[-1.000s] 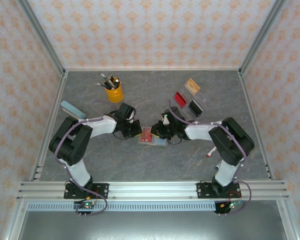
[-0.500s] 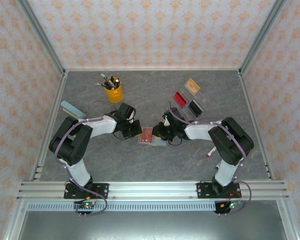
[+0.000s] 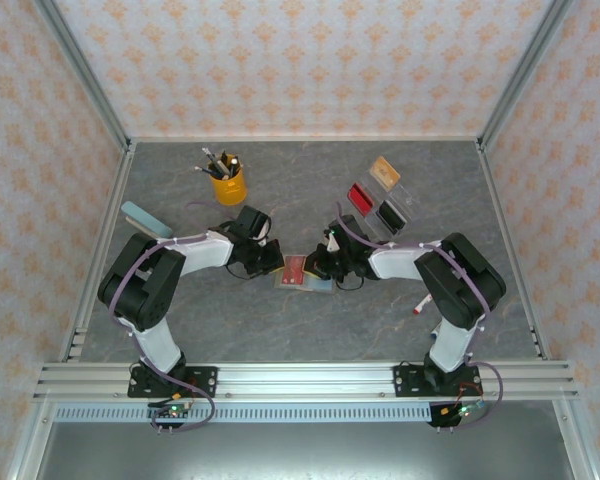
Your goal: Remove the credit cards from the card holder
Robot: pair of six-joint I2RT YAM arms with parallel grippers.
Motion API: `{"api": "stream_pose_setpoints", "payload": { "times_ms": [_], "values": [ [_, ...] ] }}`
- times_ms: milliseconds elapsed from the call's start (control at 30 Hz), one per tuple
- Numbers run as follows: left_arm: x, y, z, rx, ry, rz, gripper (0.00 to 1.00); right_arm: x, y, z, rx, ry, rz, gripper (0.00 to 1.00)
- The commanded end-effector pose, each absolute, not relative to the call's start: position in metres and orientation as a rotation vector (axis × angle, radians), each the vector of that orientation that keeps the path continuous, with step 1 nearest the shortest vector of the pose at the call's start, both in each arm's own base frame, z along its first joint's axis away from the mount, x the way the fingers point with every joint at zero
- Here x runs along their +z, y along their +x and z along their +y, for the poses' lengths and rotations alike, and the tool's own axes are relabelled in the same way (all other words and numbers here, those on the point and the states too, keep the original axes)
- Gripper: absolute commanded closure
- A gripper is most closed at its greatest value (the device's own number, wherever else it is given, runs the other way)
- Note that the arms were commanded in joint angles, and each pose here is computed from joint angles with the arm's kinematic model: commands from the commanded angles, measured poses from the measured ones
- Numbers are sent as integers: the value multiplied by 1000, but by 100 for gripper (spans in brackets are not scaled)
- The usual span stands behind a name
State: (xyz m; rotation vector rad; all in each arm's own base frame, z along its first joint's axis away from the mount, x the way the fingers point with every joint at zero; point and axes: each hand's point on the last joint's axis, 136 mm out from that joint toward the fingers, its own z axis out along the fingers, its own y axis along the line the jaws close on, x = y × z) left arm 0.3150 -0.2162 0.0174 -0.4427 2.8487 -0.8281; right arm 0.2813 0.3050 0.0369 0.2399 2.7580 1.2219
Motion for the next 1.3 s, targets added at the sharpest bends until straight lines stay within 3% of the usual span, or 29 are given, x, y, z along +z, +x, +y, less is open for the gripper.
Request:
{"api": "stream_pose_setpoints", "payload": {
  "times_ms": [0,133,333,633,767,1000,1267],
  "values": [
    [-25,287,-198,-672,-509,2980,96,43,288,313,1266,208,2720,91],
    [-27,285,-197,-669,-504,2985,96,38,289,317,1286,206,2730,86],
    [-38,274,-193,-661,-523,3007,97,30,293,321,1296,220,2736,86],
    [-34,274,-194,-678,-520,2999,96,39,294,321,1274,179,2737,100],
    [-17,283,-196,-672,-493,2977,91,45,291,313,1212,169,2755,100],
    [26,307,-214,-789,-411,2885,72,38,282,289,1070,208,2805,100],
    [39,310,-224,-880,-366,2847,73,36,280,286,1071,198,2809,100]
  ]
}}
